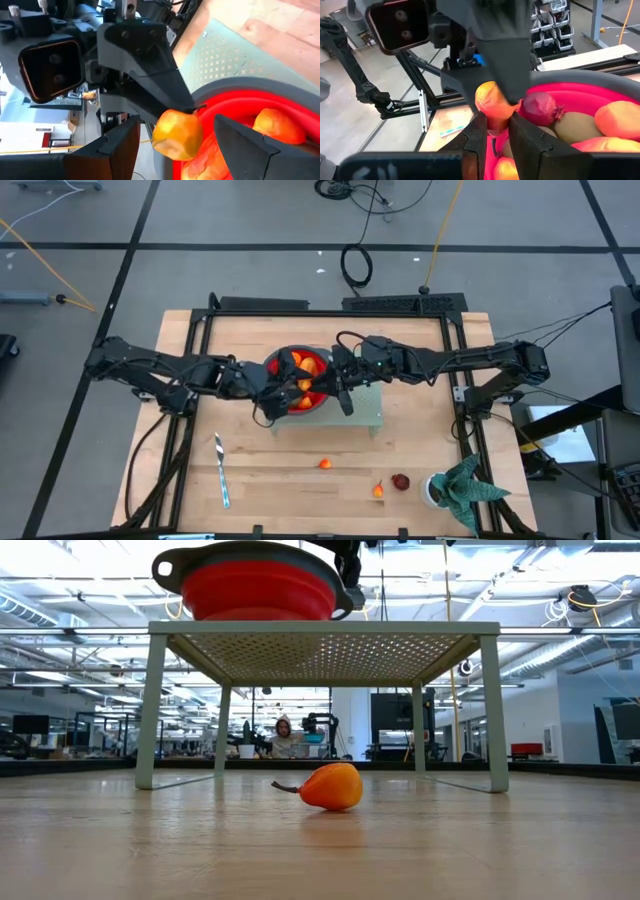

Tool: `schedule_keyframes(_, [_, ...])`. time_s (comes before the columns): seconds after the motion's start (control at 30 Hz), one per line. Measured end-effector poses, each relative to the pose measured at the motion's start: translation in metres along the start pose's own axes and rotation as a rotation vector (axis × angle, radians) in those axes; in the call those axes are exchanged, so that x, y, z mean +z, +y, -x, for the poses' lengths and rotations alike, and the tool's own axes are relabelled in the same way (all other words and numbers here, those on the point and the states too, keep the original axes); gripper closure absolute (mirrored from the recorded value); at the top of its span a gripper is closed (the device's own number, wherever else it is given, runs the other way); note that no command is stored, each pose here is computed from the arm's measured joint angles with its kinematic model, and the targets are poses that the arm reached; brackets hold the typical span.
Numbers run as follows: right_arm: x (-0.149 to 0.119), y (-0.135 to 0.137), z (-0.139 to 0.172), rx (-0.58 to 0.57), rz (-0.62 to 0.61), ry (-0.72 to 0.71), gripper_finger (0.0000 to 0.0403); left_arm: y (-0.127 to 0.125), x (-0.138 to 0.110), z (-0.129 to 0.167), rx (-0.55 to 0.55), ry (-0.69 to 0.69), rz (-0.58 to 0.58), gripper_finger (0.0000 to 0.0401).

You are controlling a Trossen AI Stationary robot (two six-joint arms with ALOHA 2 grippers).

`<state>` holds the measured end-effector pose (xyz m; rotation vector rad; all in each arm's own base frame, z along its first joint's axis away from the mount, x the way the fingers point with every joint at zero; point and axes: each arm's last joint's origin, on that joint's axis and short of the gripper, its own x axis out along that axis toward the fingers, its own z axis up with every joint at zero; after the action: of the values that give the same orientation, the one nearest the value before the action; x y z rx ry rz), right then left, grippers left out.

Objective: Pick & Place Fruit
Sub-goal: Put the peach fruit into the strainer

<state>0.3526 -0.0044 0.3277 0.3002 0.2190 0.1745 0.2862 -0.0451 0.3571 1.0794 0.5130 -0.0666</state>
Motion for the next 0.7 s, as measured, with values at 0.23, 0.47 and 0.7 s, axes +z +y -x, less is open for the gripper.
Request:
schedule_keyframes(0.23, [0.0003, -0.0005, 0.0001, -0.003, 0.000, -0.002, 0.0342, -0.0001, -0.0004, -0.0001, -0.002, 0.004, -0.008, 0.0196])
schedule_keyframes(0.47, [0.0002, -0.0005, 0.0001, -0.003, -0.001, -0.002, 0.0342, -0.0002, -0.0003, 0.0001, -0.002, 0.003, -0.009, 0.0276])
schedule_keyframes(0.7, [0.0002, -0.0005, 0.0001, -0.003, -0.001, -0.001, 0.0342, -0.0003, -0.0005, 0.0001, -0.004, 0.005, -0.009, 0.0289])
